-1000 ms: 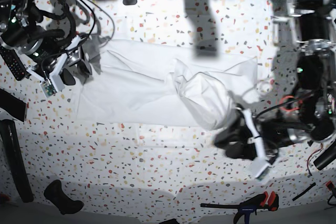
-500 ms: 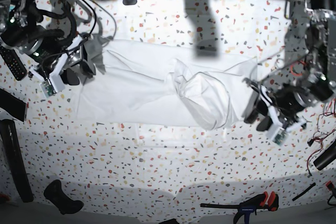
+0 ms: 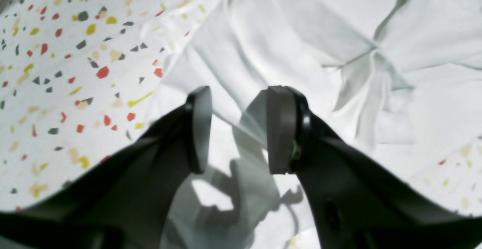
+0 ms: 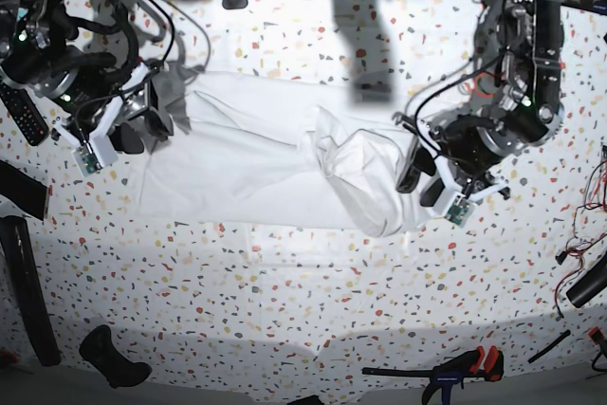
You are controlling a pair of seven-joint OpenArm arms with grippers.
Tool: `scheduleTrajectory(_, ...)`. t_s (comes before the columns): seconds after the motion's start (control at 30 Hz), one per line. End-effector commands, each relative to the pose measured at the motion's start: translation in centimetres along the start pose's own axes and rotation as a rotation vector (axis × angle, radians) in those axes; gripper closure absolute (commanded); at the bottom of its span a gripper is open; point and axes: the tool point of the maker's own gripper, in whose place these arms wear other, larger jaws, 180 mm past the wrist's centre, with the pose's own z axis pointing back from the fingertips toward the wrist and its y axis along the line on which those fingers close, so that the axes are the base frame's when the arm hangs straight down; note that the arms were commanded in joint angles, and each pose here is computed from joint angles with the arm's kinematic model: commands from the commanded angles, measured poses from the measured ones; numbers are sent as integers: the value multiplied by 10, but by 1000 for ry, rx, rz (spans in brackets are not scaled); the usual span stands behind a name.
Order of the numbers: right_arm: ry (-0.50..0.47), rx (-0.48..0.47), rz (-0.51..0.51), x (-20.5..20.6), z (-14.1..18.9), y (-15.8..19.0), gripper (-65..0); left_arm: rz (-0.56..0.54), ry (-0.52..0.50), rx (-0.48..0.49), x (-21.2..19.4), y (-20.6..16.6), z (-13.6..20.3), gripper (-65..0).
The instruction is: Fold the T-shirt properly
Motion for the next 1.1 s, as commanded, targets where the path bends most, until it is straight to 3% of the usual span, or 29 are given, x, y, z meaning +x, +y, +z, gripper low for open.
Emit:
scheduleTrajectory(0.0,-44,0,29,13,4,-1,-295,17,-48,-18,12,-4,2,-234)
scheduleTrajectory(0.17,-46,0,29,14,4,-1,-295,40,-19,-92,-7,-34,0,-234)
scheduleTrajectory(0.4,-45,0,30,14,4,-1,-295,-17,-21,-130,-11,-59,-6,-234)
scheduleTrajectory(0.53,-46,0,30,14,4,-1,-295,24,-23,-197,6,-75,7,-234)
scheduleTrajectory(0.63,-46,0,30,14,4,-1,-295,-55,-89,-199,41,-84,29,-234)
scheduleTrajectory(0.73,-46,0,29,14,4,-1,-295,-235,-239,-17,86,-61,51,-232)
scheduleTrajectory(0.8,-46,0,29,14,4,-1,-295,-256,-278,176,101,-21,59,-198)
scheduleTrajectory(0.9,-45,0,29,13,4,-1,-295,-216,-211,400,92,42,60,-154)
scheduleTrajectory(0.97,-45,0,29,13,4,-1,-295,-214,-142,469,76,71,53,-154)
scheduleTrajectory(1.07,-45,1,29,13,4,-1,-295,-117,-49,569,45,113,41,-154)
